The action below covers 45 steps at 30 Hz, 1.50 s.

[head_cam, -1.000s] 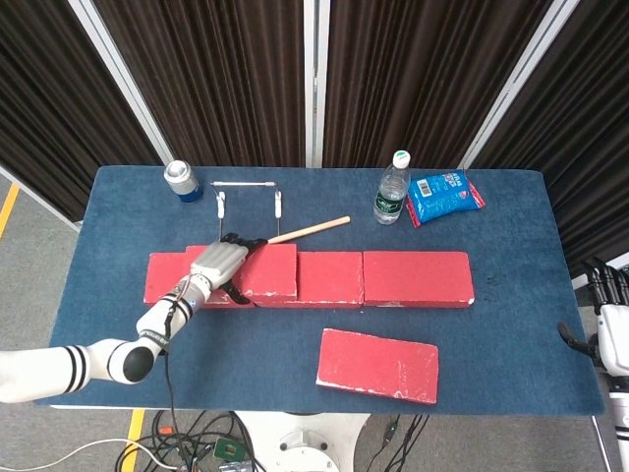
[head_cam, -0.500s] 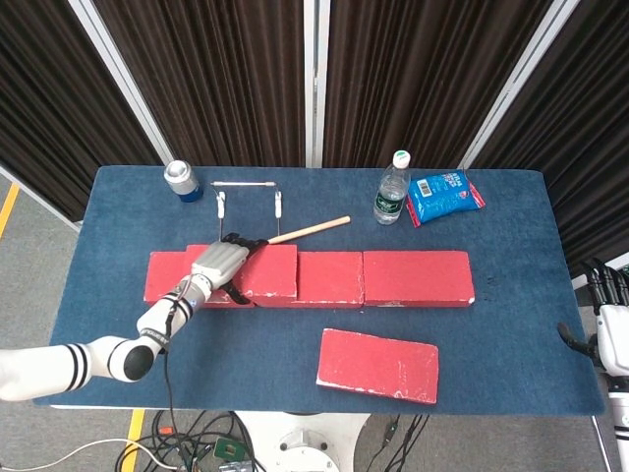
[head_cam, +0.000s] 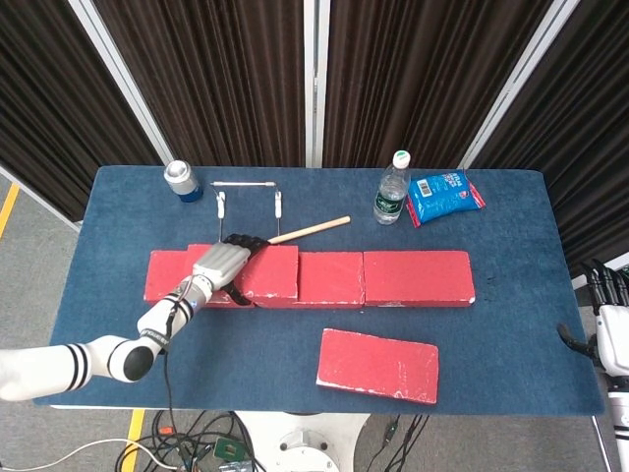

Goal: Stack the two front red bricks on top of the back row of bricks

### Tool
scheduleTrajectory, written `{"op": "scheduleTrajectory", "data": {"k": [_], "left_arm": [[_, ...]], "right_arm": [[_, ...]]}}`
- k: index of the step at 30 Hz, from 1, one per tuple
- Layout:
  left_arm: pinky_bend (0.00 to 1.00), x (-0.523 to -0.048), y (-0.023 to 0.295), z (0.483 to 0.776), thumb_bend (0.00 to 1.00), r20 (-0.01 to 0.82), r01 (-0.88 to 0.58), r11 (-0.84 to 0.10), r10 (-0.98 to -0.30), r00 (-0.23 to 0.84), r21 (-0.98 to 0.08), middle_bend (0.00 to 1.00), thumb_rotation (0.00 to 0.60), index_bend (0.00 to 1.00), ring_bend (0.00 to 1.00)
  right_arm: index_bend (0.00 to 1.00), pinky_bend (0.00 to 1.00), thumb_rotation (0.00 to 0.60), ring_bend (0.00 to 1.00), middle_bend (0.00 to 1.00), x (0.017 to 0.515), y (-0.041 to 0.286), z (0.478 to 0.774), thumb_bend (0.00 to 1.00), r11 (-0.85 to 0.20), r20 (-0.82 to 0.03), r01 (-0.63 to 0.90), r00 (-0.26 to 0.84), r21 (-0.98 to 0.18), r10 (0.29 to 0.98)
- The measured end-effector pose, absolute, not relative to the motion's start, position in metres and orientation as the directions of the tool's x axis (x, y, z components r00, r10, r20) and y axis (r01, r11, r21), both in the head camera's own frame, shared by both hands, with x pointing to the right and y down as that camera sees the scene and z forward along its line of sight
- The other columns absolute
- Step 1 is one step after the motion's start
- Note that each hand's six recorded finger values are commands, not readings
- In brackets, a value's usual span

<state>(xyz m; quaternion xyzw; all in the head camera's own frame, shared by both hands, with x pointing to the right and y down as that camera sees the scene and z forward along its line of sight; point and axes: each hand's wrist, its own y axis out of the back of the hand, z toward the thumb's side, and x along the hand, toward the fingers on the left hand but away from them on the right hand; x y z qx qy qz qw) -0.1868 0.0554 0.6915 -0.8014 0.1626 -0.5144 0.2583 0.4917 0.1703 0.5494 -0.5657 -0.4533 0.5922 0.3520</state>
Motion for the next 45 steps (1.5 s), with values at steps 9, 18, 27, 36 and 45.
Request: {"op": "scheduleTrajectory", "data": {"k": [9,18,27,36,45], "left_arm": [[0.00,-0.186,0.055,0.686,0.00,0.727,-0.017,-0.812,-0.530,0.436,-0.583,0.00,0.600,0.04,0.00],[0.00,-0.185,0.056,0.685,0.00,0.716,-0.031,-0.809,-0.538,0.445,-0.587,0.00,0.600,0.02,0.00],[0.00,-0.167,0.063,0.678,0.00,0.679,-0.057,-0.800,-0.542,0.494,-0.597,0.00,0.600,0.01,0.00],[0.00,-0.147,0.067,0.683,0.00,0.656,-0.089,-0.796,-0.552,0.515,-0.599,0.00,0.600,0.01,0.00],[0.00,-0.139,0.065,0.689,0.00,0.645,-0.101,-0.777,-0.580,0.498,-0.621,0.00,0.600,0.01,0.00]], "right_arm": [[0.00,0.00,0.600,0.00,0.00,0.490,0.170,0.548,0.19,-0.336,-0.345,0.094,-0.108,-0.937,0.932],[0.00,0.00,0.600,0.00,0.00,0.491,0.170,0.548,0.19,-0.337,-0.346,0.091,-0.112,-0.937,0.932],[0.00,0.00,0.600,0.00,0.00,0.491,0.170,0.548,0.19,-0.335,-0.344,0.091,-0.112,-0.938,0.932],[0.00,0.00,0.600,0.00,0.00,0.494,0.170,0.549,0.19,-0.338,-0.348,0.093,-0.119,-0.936,0.930],[0.00,0.00,0.600,0.00,0.00,0.498,0.171,0.551,0.19,-0.341,-0.351,0.097,-0.128,-0.935,0.928]]}}
